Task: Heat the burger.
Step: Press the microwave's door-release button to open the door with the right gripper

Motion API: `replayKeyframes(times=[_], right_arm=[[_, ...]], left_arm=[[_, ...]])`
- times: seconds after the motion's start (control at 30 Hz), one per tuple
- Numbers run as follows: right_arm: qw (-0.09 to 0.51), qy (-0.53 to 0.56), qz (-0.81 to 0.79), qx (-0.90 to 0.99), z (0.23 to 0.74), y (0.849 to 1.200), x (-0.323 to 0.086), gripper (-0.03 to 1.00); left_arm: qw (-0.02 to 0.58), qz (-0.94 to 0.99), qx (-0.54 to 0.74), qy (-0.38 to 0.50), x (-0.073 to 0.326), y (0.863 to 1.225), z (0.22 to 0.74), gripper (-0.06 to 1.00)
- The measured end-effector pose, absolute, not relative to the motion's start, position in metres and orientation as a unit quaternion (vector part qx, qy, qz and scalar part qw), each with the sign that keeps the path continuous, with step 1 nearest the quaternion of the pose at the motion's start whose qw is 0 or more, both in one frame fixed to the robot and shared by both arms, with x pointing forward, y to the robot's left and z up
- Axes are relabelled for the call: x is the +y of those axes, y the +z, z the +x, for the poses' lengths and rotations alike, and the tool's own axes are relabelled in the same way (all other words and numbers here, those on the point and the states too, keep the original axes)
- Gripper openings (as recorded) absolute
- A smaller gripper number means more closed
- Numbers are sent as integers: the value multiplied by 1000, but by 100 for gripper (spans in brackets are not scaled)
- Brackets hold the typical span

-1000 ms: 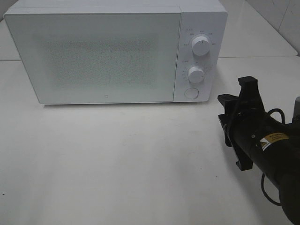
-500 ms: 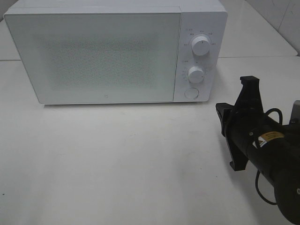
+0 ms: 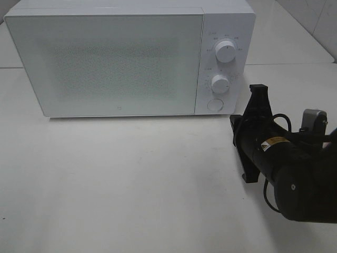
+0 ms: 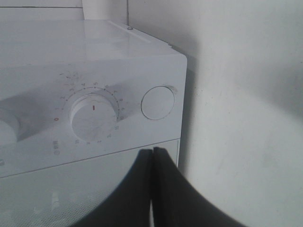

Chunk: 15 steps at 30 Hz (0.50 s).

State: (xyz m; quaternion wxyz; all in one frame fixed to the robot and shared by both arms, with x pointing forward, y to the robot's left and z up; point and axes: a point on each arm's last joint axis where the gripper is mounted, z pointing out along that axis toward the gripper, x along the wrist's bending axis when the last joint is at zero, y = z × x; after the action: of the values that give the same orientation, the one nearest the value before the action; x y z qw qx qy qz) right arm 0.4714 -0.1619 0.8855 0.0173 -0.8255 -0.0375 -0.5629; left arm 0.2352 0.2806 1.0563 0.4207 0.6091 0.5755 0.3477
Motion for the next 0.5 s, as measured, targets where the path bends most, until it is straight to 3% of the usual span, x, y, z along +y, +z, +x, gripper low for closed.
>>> replayKeyframes(times=[0.5], right_arm=[[32, -527, -848, -52, 527, 869, -157, 1]], left_arm=[[421, 609, 575, 348, 281, 1056, 235, 99]])
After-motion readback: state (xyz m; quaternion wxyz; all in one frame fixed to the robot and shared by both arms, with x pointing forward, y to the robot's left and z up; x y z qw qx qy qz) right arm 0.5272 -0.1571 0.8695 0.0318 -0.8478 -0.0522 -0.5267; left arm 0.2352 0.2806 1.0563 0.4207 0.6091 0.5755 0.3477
